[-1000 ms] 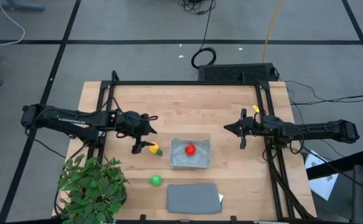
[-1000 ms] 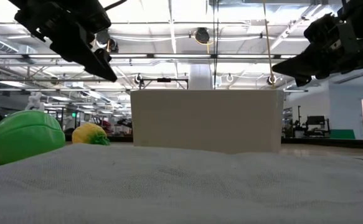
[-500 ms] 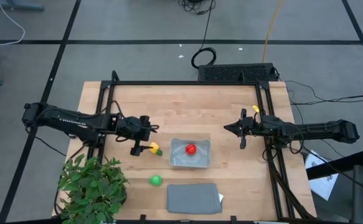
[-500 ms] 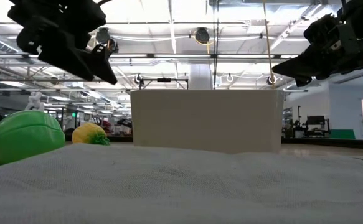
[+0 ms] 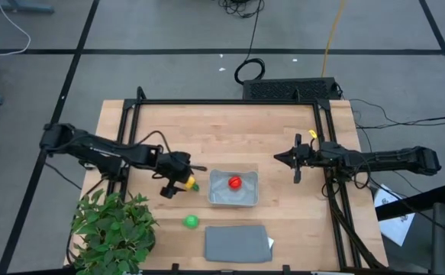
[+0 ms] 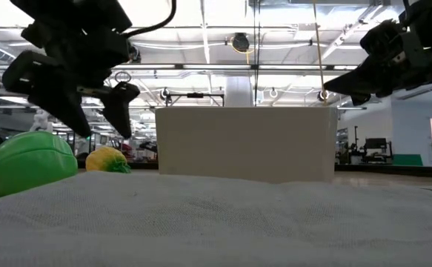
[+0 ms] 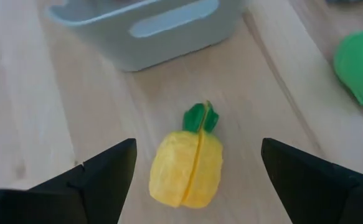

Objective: Pick and placing Produce into tupperware
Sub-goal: Put the yellow pineapple into the gray bin

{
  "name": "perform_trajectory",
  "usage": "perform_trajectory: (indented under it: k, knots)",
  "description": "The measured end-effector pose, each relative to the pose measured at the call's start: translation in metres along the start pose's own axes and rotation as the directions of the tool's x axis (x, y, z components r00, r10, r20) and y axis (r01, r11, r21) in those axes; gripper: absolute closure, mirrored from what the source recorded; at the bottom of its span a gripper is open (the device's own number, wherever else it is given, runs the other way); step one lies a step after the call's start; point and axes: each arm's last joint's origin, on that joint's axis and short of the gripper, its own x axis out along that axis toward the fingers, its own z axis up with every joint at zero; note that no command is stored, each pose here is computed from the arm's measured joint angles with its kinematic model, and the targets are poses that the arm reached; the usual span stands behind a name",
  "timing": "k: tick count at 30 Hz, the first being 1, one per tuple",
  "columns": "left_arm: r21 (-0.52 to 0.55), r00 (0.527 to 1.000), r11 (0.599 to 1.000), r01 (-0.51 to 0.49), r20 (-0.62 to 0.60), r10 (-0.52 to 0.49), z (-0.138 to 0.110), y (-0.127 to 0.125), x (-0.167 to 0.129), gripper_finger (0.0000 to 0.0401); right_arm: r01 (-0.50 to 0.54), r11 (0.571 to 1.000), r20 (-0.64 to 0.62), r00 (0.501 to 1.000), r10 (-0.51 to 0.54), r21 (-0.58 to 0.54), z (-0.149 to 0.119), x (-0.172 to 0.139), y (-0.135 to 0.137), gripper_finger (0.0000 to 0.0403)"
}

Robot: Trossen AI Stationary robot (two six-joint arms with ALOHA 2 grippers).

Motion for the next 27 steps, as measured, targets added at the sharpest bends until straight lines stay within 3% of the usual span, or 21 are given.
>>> perform_trajectory:
  k: [8, 17, 27]
  knots:
    - [0.179, 0.997, 0.984, -0.017, -0.067, 0.029, 0.009, -0.002, 0.01, 0.0055, 0.0, 1.0, -0.006, 1.0, 0.0, -0.002, -0.001, 0.001, 0.0, 0.0403]
    - [0.118, 0.989, 0.993, 0.007, -0.144, 0.01, 0.003, 0.003, 0.021, 0.0055, 0.001, 1.0, -0.014, 1.0, -0.001, -0.007, -0.001, 0.001, 0.0, 0.0403]
    - [0.099, 0.99, 0.995, 0.001, -0.137, 0.013, 0.002, 0.008, 0.021, 0.0055, 0.001, 1.0, -0.017, 1.0, -0.002, -0.007, -0.002, 0.002, 0.0, 0.0403]
